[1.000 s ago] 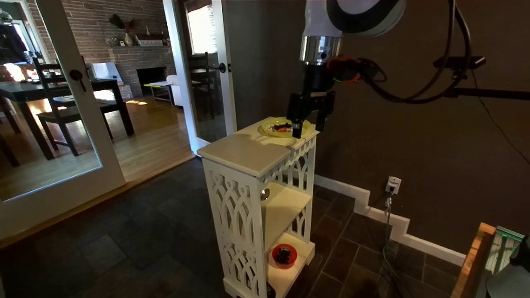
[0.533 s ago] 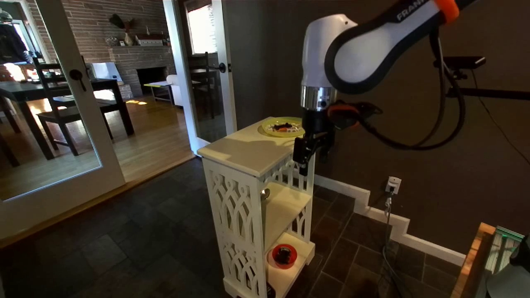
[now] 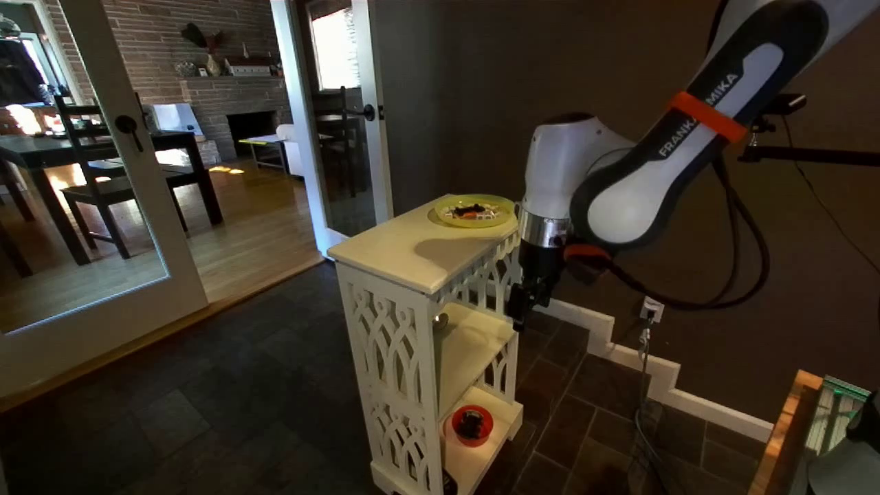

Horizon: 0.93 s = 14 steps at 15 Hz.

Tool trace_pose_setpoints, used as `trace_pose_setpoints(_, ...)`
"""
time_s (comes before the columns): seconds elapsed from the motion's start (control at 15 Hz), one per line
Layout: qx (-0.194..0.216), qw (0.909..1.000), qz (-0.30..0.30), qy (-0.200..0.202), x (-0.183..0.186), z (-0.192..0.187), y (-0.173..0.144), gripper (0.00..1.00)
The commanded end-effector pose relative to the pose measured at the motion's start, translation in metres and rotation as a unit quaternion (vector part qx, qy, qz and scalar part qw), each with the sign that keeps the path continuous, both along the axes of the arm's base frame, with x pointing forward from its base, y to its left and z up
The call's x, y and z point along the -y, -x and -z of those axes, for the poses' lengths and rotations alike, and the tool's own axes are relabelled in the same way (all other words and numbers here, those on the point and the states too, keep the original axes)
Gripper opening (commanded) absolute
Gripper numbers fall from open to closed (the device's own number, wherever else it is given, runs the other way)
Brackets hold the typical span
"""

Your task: Remove the silver spoon from the middle shelf and put it on the top

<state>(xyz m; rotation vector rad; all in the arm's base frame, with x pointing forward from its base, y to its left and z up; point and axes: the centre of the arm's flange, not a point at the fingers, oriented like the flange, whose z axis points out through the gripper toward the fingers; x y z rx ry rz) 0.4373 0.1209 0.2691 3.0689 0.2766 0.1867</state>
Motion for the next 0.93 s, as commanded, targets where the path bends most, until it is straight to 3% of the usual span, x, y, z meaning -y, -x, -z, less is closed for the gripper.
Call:
trace_pose_setpoints(0.0,0.040,0.9981,-0.037,0.029,0.022,0.039,0.002,1.00)
trace_pose_setpoints(0.27,0.075,0.9938,-0.061,0.056,0.047,0.072,-0.006,1.00)
trace_pose_setpoints(0.33,0.051,0.9961,-0.060,0.041,0.043,0.041,0.000,1.00)
trace_pose_setpoints(0.53,0.057,0.9953,-0.062,0.048,0.059,0.047,-0.005,1.00)
trace_pose_setpoints(0.87,0.059,0.9950,-0.065,0.048,0.055,0.047,-0.006,1.00)
